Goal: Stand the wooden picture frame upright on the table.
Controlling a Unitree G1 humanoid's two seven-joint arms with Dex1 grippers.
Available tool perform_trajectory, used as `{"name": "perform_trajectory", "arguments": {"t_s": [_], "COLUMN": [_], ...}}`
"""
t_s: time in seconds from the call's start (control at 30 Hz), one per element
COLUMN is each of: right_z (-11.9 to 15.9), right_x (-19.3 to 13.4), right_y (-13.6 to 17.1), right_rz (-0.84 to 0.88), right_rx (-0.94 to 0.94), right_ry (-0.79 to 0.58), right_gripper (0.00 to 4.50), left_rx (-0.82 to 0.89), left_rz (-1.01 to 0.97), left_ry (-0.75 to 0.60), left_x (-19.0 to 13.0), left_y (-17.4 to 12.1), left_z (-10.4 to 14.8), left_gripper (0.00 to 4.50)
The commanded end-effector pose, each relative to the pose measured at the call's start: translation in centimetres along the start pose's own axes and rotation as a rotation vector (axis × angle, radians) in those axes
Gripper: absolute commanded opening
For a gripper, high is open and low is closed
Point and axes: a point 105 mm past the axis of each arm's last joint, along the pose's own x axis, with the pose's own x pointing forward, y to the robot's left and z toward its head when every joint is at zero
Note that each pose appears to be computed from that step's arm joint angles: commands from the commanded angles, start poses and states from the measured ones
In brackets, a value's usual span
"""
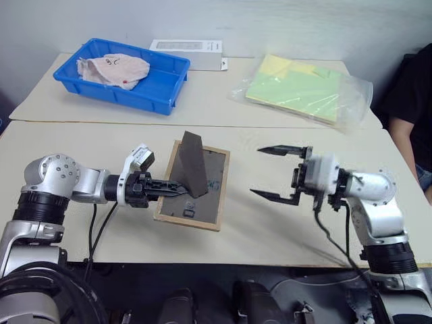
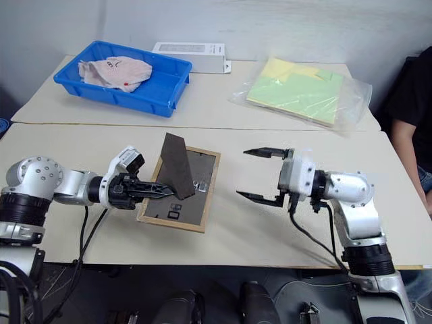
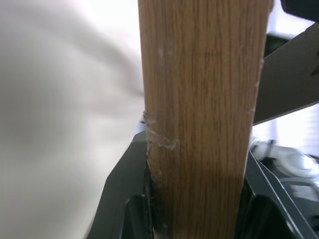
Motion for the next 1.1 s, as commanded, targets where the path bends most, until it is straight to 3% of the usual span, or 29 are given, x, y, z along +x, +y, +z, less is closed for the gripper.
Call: {"name": "perform_trajectory", "arguments": {"t_s": [0.03, 0.17, 0.3, 0.4, 0.67, 0.77, 0.87, 1.1], "right_z": [0.3, 0.4, 0.9, 0.7, 0.1, 0.1, 0.3, 0.9], "right_x": [0.9, 2.1, 3.5, 3.6, 4.1, 4.1, 4.0, 3.5], "right_y": [-0.1, -0.4, 0.2, 0.2, 0.6, 0.4, 0.4, 0.3], "right_rz": [-0.034, -0.104, -0.137, -0.188, -0.236, -0.243, -0.241, -0.25], "right_rx": [-0.238, -0.433, -0.532, -0.546, -0.556, -0.573, -0.579, -0.587], "right_ry": [-0.021, -0.047, -0.104, -0.109, -0.094, -0.094, -0.105, -0.126], "right_gripper": [4.46, 4.46, 4.46, 3.9, 1.44, 1.43, 1.43, 1.27], "left_rx": [-0.003, -0.032, -0.047, -0.048, -0.053, -0.028, 0.119, 0.221], "left_rz": [-0.094, -0.083, -0.076, -0.089, -0.074, -0.059, -0.022, -0.001], "left_ry": [0.027, 0.09, 0.047, 0.052, 0.088, 0.126, 0.013, -0.122], "left_x": [0.8, 1.6, 1.6, 1.7, 2.0, 2.0, 1.9, -0.5], "left_y": [-2.0, -2.2, -2.2, -2.8, -3.2, -3.4, -3.6, -4.3], "left_z": [0.1, -0.8, 0.1, 0.1, -0.3, -1.2, 0.2, 1.0], "left_gripper": [1.3, 1.3, 1.3, 1.3, 1.3, 1.3, 1.3, 3.44]}}
